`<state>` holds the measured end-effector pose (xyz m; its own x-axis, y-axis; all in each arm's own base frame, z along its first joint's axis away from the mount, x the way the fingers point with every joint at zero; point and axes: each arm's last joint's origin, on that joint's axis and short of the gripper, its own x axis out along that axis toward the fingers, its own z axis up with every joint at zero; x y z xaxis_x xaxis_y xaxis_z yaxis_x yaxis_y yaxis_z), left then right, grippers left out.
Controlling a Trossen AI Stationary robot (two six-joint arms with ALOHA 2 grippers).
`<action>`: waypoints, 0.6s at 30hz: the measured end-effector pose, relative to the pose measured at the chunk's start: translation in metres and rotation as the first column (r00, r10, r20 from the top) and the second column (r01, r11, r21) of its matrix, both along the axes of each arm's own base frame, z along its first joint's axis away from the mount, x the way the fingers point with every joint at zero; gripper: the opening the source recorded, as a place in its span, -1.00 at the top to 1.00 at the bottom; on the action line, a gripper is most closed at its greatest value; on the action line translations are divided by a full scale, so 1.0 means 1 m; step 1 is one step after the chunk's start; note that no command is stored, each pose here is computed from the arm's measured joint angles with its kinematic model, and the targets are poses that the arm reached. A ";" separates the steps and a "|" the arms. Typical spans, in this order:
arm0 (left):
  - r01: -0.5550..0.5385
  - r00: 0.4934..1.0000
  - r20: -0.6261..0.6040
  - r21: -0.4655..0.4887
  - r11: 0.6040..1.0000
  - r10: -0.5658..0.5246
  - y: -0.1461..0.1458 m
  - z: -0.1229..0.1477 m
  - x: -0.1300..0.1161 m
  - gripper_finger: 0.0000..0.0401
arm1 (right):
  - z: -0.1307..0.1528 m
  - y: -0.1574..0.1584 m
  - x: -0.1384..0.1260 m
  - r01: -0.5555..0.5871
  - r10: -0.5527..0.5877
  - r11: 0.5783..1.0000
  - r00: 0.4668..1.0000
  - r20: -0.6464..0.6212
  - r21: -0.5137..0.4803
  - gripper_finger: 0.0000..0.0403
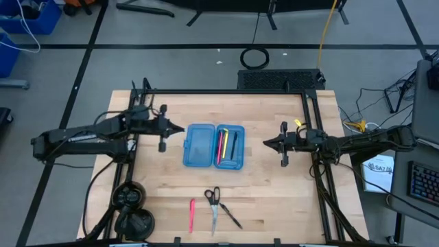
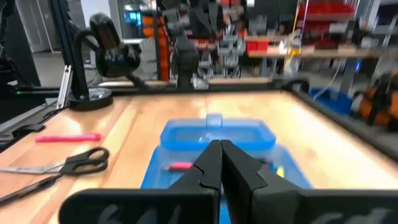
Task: Pick & place school supplies into a supply box
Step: Put the black pen into the blue supply box
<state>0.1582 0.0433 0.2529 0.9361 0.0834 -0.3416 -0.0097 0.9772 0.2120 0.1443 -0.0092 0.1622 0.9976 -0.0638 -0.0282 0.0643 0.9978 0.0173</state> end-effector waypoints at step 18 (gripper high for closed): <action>0.178 0.973 0.144 0.048 0.983 -0.183 -0.015 -0.066 -0.032 0.99 | -0.001 -0.003 0.001 0.104 -0.104 0.991 0.995 -0.005 0.090 1.00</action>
<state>0.1257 0.0279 0.1872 0.9766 -0.0819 -0.1991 0.1324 0.9578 0.2553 0.1448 -0.0122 0.1607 0.9856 -0.1646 -0.0388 0.1678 0.9801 0.1063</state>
